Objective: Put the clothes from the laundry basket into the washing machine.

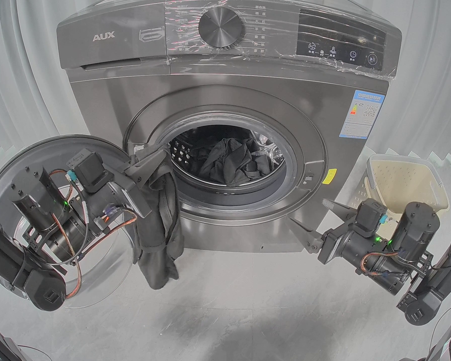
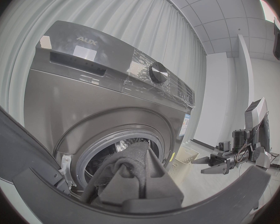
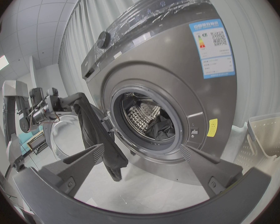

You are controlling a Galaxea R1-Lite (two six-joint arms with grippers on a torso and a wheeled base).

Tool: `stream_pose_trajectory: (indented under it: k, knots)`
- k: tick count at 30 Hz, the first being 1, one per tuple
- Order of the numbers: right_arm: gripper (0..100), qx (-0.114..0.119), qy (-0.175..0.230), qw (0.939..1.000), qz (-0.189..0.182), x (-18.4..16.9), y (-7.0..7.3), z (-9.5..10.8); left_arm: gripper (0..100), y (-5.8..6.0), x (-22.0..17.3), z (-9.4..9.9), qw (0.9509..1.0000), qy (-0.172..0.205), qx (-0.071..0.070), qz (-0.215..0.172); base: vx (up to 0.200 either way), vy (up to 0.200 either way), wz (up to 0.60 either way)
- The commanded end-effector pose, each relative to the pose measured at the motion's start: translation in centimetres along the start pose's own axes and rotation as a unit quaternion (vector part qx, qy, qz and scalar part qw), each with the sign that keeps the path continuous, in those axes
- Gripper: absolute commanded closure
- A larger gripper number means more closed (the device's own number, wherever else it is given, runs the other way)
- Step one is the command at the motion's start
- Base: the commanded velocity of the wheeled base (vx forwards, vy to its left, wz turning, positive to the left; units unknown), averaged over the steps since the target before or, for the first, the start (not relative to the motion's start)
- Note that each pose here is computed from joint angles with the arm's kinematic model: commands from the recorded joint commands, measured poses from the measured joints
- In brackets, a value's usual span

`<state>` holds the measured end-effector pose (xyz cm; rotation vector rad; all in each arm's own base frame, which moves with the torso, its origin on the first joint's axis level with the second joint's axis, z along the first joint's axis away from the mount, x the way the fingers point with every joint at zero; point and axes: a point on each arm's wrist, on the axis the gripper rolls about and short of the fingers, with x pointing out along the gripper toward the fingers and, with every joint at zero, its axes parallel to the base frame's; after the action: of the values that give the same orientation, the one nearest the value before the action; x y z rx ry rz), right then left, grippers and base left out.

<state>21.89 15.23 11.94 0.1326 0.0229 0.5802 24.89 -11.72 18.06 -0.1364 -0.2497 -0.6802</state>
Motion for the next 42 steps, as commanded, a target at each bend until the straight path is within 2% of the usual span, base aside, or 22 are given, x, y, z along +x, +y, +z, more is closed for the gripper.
stream_pose_trajectory:
  k: [1, 4, 11, 15, 18, 25, 37, 38, 42]
  knots:
    - [0, -0.002, 0.032, 0.9995, 0.006, 2.4, 0.1, -2.4, 100, -0.5, 1.1, -0.7, 1.0000, 0.002, -0.005, -0.004, 0.000, 0.000, 0.00]
    - [0, -0.003, 0.024, 0.9997, 0.008, 3.4, 0.1, -2.5, 100, -0.7, 1.5, -0.4, 1.0000, -0.006, -0.004, -0.005, 0.000, 0.000, 0.00]
    - [0, -0.005, 0.026, 0.9994, 0.024, 6.3, 0.1, -4.0, 100, -1.4, 2.4, 0.4, 0.9995, -0.026, -0.004, -0.019, 0.000, 0.000, 0.00]
    - [0, -0.009, 0.034, 0.9988, 0.034, 7.1, 0.8, -5.1, 100, -1.4, 2.6, 0.5, 0.9993, -0.030, -0.003, -0.021, 0.000, 0.000, 0.00]
    - [0, -0.017, 0.042, 0.9976, 0.053, 7.5, 1.8, -5.9, 100, -1.5, 3.0, 0.3, 0.9993, -0.030, -0.005, -0.023, 0.000, 0.000, 0.00]
    - [0, -0.018, 0.048, 0.9966, 0.065, 8.8, 2.5, -7.3, 100, -1.6, 4.2, -0.3, 0.9991, -0.030, -0.007, -0.029, 0.000, 0.000, 0.00]
    - [0, -0.016, 0.039, 0.9941, 0.100, 11.7, 3.7, -9.3, 100, -1.4, 5.4, -1.4, 0.9993, -0.027, -0.008, -0.024, 0.000, 0.000, 0.00]
    - [0, -0.016, 0.036, 0.9932, 0.110, 12.0, 4.3, -9.5, 100, -1.4, 5.4, -1.4, 0.9993, -0.027, -0.007, -0.024, 0.000, 0.000, 0.00]
    - [0, -0.015, 0.018, 0.9903, 0.137, 12.9, 5.1, -9.2, 100, -1.4, 5.4, -1.3, 0.9993, -0.028, -0.007, -0.024, 0.000, 0.000, 0.00]
